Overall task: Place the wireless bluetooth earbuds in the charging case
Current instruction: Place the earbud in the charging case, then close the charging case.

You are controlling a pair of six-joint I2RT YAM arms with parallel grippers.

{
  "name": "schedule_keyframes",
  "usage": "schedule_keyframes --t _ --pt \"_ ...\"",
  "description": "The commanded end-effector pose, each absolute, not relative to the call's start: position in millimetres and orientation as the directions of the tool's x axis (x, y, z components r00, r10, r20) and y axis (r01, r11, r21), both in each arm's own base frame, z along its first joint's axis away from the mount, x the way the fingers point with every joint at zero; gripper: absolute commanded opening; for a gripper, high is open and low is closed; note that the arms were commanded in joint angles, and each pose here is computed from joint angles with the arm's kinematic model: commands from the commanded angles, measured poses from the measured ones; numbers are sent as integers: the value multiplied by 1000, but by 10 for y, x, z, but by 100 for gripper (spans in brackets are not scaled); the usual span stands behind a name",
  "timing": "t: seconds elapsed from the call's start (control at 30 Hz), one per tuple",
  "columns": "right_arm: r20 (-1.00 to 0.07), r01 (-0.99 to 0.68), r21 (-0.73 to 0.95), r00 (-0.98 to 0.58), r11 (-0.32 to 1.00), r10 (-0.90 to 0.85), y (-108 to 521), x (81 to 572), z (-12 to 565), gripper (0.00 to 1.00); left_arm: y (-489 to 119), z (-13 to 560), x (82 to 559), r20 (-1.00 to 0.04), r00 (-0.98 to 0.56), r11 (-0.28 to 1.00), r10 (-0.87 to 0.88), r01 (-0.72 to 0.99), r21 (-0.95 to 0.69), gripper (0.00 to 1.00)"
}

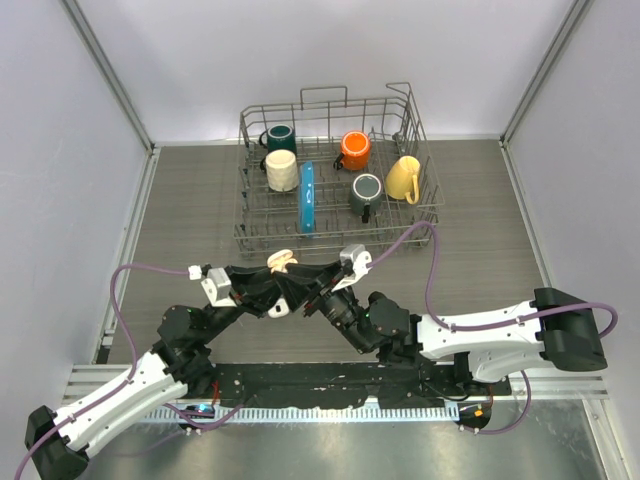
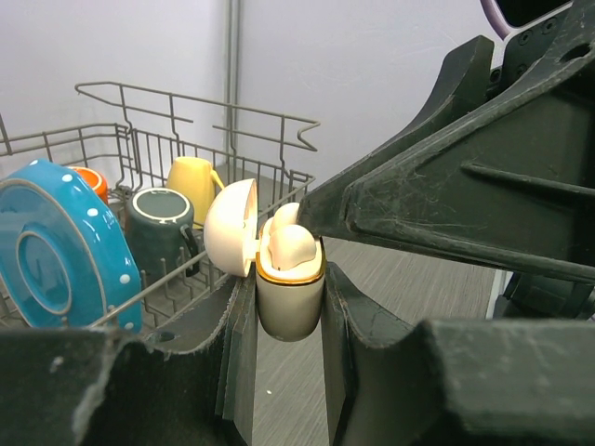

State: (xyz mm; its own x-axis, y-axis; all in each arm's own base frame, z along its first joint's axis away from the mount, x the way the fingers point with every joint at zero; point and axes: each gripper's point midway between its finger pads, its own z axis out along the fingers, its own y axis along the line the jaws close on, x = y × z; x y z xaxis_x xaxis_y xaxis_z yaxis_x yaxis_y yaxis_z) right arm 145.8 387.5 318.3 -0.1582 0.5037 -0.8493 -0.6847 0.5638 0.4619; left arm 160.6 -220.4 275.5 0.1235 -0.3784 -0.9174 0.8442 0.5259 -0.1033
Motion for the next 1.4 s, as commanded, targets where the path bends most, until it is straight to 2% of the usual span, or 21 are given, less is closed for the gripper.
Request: schedule_keyframes --t 0.0,0.2,0.4,0.47,0.5,0.57,0.6,0.63,0.8,0.87,0.97,1.2,1.37 --pt "-812 -705 489 -152 513 564 3828 1420 3469 47 -2121 3104 1539 -865 197 520 -462 850 -84 0" --pt "-788 -778 462 -141 426 599 3793 1274 3756 50 -2117 3083 1543 -869 187 522 -458 848 -93 0" --pt "-796 -795 444 -139 413 589 3749 1228 3852 50 -2082 3057 1562 -871 185 538 -455 836 -103 0" --pt "-772 -766 505 -194 398 606 3726 1240 3867 52 -2080 3058 1566 -875 183 542 -447 834 -103 0" --pt "-806 -745 502 -218 439 551 3728 1264 3756 53 -2077 3055 1568 -878 182 544 -442 833 -102 0" --pt "-807 -715 527 -253 459 534 3720 1292 3905 57 -2073 3038 1585 -887 180 555 -425 826 -97 0" --pt "-854 -705 488 -261 516 451 3716 1313 3762 58 -2065 3042 1588 -888 186 559 -422 824 -93 0" --pt "-855 -700 486 -258 523 450 3689 1322 3890 59 -2061 3039 1590 -889 189 563 -418 822 -90 0" --pt "-871 -593 484 -257 644 418 3343 1596 3812 71 -2065 3039 1591 -889 182 560 -421 823 -97 0" --pt "-855 -593 513 -287 621 433 3238 1648 3854 76 -2074 3050 1583 -888 175 553 -425 827 -102 0" --pt "-840 -526 542 -339 655 423 3022 1919 3754 79 -2108 3063 1546 -894 168 533 -415 841 -89 0" --pt "-785 -399 579 -509 711 354 2779 2168 3484 84 -2168 3050 1517 -901 142 504 -410 859 -93 0" --pt "-708 -387 662 -605 642 365 2812 2196 3441 86 -2307 3120 1394 -906 129 418 -402 907 -57 0"
